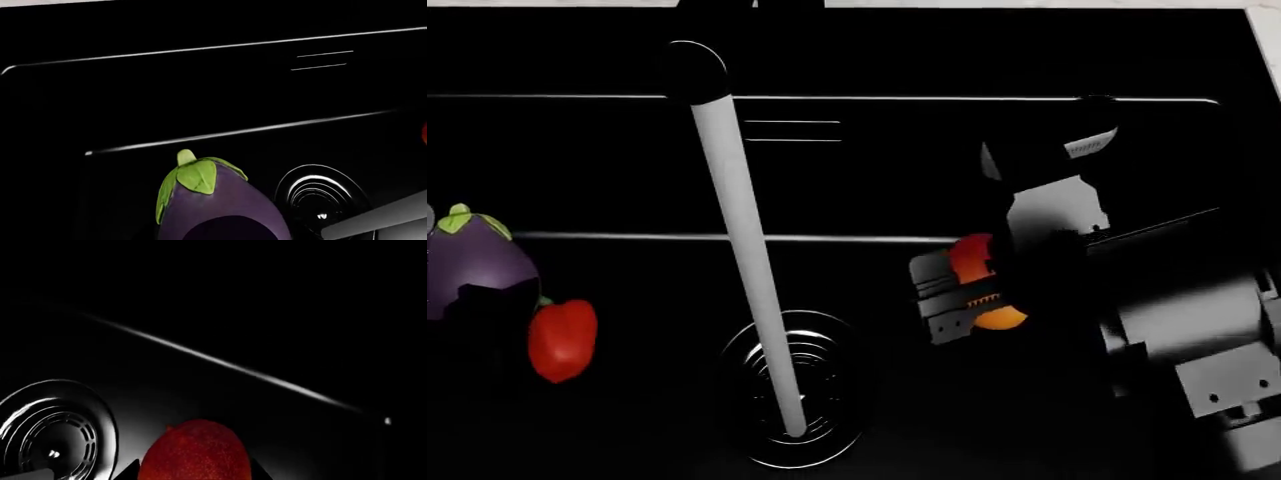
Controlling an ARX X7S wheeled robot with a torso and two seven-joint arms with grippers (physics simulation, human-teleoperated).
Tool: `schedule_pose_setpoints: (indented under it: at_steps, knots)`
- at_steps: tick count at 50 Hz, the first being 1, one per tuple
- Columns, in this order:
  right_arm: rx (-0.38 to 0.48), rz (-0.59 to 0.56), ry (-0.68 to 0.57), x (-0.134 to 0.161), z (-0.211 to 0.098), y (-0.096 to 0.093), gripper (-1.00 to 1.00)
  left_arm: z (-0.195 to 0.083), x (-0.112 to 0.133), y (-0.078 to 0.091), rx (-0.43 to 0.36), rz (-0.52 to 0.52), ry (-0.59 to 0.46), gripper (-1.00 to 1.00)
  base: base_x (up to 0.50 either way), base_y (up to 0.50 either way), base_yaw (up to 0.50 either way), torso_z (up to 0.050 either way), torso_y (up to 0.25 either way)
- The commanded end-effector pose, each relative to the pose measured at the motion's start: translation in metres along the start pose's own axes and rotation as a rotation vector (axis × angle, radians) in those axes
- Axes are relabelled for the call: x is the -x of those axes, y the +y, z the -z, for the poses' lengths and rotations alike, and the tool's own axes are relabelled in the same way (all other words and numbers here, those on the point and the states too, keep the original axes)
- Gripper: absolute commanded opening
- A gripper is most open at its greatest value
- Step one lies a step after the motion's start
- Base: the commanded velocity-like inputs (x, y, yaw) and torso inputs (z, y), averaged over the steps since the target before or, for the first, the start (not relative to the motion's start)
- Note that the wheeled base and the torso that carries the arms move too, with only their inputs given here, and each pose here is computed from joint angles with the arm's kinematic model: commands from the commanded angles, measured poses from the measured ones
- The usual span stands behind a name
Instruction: Pick the eggplants and mangos from the sink and place them in one bowl. Place the bell pepper in the other bowl. Then turn off the sink faucet.
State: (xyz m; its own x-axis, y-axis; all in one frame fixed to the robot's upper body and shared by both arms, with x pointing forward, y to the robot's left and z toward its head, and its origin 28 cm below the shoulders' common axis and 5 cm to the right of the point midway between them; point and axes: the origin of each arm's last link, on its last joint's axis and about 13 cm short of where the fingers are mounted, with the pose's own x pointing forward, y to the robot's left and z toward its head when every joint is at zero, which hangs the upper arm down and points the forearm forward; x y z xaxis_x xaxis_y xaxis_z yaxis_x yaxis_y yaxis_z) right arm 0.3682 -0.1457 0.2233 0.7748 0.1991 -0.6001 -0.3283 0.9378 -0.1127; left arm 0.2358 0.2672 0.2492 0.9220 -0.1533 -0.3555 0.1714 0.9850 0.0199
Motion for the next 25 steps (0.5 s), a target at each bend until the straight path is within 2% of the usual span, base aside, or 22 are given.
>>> schedule_pose_setpoints:
  at_steps: [1, 5, 8, 11, 19, 21, 23, 25]
  knots:
    - [0.125, -0.05, -0.082, 0.034, -0.01, 0.013, -1.0, -0.003, -0.001, -0.001, 0.049, 0.045, -0.029, -1.0, 0.0, 0.0, 0.0, 0.0, 0.0]
    - [0.142, -0.042, -0.109, 0.059, -0.008, 0.019, -1.0, -0.008, -0.001, 0.0, 0.052, 0.052, -0.048, -1.0, 0.0, 0.0, 0.0, 0.0, 0.0]
    - [0.167, -0.025, -0.181, 0.08, -0.007, 0.025, -1.0, -0.011, -0.004, 0.001, 0.03, 0.06, -0.062, -1.0, 0.0, 0.0, 0.0, 0.0, 0.0]
    - [0.153, -0.005, -0.221, 0.09, -0.002, 0.028, -1.0, -0.014, -0.006, 0.0, 0.023, 0.079, -0.063, -1.0, 0.0, 0.0, 0.0, 0.0, 0.0]
    - [0.17, -0.009, -0.248, 0.105, 0.011, 0.035, -1.0, -0.014, -0.009, -0.004, 0.009, 0.102, -0.077, -1.0, 0.0, 0.0, 0.0, 0.0, 0.063]
    - [0.164, 0.015, -0.265, 0.107, 0.012, 0.033, -1.0, -0.014, -0.01, -0.006, 0.01, 0.104, -0.082, -1.0, 0.0, 0.0, 0.0, 0.001, 0.125]
    - [0.167, 0.103, -0.295, 0.11, 0.013, 0.029, -1.0, -0.016, -0.01, -0.006, 0.01, 0.109, -0.094, -1.0, 0.0, 0.0, 0.0, 0.001, 0.125]
    - [0.192, 0.11, -0.312, 0.111, 0.015, 0.03, -1.0, -0.019, -0.012, -0.007, 0.02, 0.119, -0.106, -1.0, 0.0, 0.0, 0.0, 0.001, 0.125]
